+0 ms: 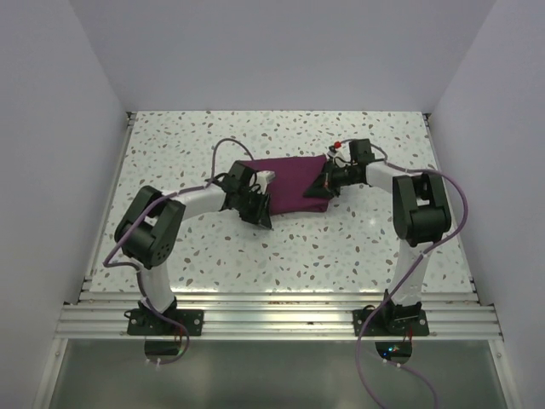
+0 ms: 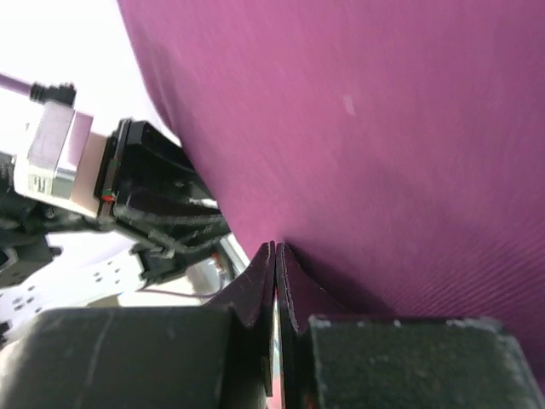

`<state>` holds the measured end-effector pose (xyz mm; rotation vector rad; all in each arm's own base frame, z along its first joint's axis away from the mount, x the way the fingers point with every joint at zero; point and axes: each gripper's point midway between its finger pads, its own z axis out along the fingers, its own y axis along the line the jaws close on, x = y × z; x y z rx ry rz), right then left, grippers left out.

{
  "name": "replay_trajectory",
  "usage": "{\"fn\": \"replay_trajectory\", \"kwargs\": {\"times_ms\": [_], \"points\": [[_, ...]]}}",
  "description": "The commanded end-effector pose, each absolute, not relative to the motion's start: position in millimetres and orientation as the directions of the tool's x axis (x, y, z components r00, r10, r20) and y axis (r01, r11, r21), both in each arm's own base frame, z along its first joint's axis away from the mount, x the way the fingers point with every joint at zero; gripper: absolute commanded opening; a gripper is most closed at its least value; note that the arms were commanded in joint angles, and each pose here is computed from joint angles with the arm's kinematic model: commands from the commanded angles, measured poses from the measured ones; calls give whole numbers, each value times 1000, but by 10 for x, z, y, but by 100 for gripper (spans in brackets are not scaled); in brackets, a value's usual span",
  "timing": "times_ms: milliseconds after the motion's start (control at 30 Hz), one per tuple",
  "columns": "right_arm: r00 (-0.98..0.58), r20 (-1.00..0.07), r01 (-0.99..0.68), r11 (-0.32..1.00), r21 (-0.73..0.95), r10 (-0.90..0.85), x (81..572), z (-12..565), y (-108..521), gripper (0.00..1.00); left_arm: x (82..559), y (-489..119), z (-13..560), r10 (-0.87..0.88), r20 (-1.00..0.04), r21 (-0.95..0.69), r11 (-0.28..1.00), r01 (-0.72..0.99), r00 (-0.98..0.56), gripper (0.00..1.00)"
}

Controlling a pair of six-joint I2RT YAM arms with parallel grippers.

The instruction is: Prepare the surgical pack

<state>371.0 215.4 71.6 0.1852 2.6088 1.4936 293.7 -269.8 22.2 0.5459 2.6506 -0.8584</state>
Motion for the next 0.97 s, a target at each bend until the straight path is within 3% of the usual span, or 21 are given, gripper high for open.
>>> {"fn": "replay_trajectory", "kwargs": {"times_ms": [0, 33, 233, 367, 400, 467, 500, 567, 600, 767, 900, 933], "points": [[-982, -103, 7, 576, 817, 158, 3823, 839, 2058, 0, 3084, -2660, 300, 261, -424, -468, 757, 457, -867, 35], [-977, -143, -20, 605, 796, 156, 3858, 913, 2020, 0, 3080, -2661, 412, 250, -440, -474, 752, 459, -863, 37], [-975, -152, -4, 669, 744, 164, 3495, 1169, 1867, 2, 2703, -2485, 753, 190, -460, -498, 753, 430, -867, 62], [-965, -177, 31, 759, 650, 191, 3135, 1227, 1634, 16, 2566, -2364, 1120, 124, -528, -498, 756, 424, -840, 78], [-961, -190, 48, 795, 605, 202, 3105, 1172, 1547, 23, 2550, -2364, 1170, 105, -528, -507, 757, 412, -842, 99], [-959, -195, 65, 827, 559, 207, 2980, 1095, 1442, 33, 2576, -2345, 1291, 73, -556, -507, 759, 408, -828, 99], [-950, -223, 79, 857, 510, 220, 2965, 1085, 1338, 51, 2602, -2344, 1336, 51, -563, -512, 762, 396, -825, 100], [-948, -233, 84, 873, 480, 219, 2889, 1060, 1271, 74, 2676, -2328, 1453, 4, -595, -514, 768, 384, -804, 99], [-946, -239, 85, 878, 471, 220, 2872, 1053, 1245, 98, 2711, -2318, 1515, -41, -596, -533, 767, 357, -802, 99], [-922, -290, 117, 898, 424, 257, 2793, 1030, 1117, 99, 2826, -2179, 1695, -205, -613, -583, 769, 262, -763, 100], [-931, -266, 85, 857, 509, 250, 2733, 925, 1274, 99, 2867, -2022, 1607, -364, -543, -685, 713, 148, -757, 99], [-916, -303, 66, 845, 531, 262, 2793, 918, 1304, 99, 2733, -2020, 1476, -374, -496, -726, 674, 138, -784, 99]]}}
